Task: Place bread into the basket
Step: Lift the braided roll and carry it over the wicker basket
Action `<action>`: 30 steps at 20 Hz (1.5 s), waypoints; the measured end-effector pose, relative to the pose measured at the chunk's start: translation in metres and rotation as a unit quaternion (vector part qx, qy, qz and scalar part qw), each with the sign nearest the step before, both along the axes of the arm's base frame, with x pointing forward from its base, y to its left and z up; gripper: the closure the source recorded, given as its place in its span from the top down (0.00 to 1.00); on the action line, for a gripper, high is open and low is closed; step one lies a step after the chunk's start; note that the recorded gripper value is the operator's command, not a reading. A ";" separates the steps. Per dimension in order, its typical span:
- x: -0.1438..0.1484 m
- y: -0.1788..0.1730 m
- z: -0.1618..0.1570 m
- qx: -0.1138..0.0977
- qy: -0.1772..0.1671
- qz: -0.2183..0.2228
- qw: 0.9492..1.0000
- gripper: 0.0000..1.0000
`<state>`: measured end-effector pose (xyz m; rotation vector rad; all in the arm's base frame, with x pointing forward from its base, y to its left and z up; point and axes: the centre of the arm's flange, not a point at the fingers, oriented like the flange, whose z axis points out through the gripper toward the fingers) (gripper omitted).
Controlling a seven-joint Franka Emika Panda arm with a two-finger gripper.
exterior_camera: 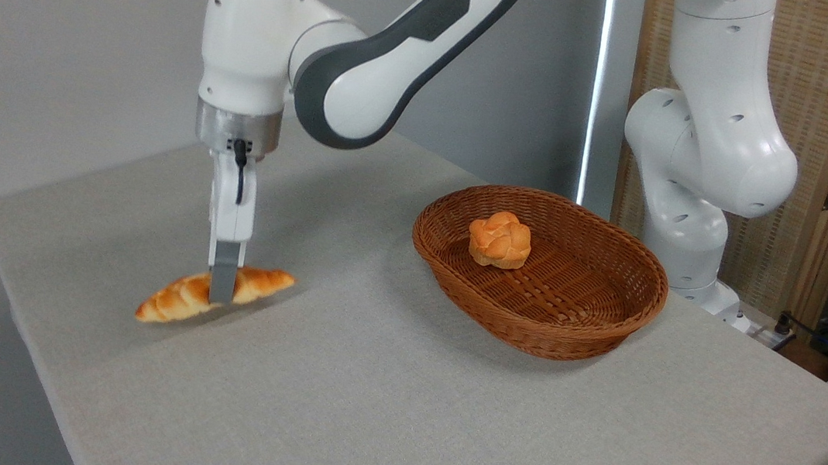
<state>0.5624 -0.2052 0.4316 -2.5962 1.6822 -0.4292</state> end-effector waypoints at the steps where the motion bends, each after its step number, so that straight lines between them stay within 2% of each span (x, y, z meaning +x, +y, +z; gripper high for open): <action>1: -0.002 0.001 0.009 -0.007 0.006 0.005 1.000 0.31; 5: -0.026 0.020 0.065 0.002 0.046 0.017 0.999 0.30; 7: -0.044 0.043 0.096 0.010 0.066 0.030 0.997 0.31; 10: -0.075 0.092 0.142 0.010 0.088 0.061 0.994 0.31; 13: -0.111 0.117 0.165 0.012 0.118 0.072 0.990 0.33; 19: -0.185 0.137 0.141 0.018 0.166 0.071 0.983 0.33; 23: -0.225 0.183 0.121 -0.011 0.192 0.064 0.979 0.33; 25: -0.239 0.201 0.115 -0.023 0.207 0.057 0.976 0.37; 29: -0.249 0.206 0.094 -0.001 0.239 0.050 0.970 0.41; 30: -0.250 0.205 0.089 0.001 0.245 0.048 0.968 0.51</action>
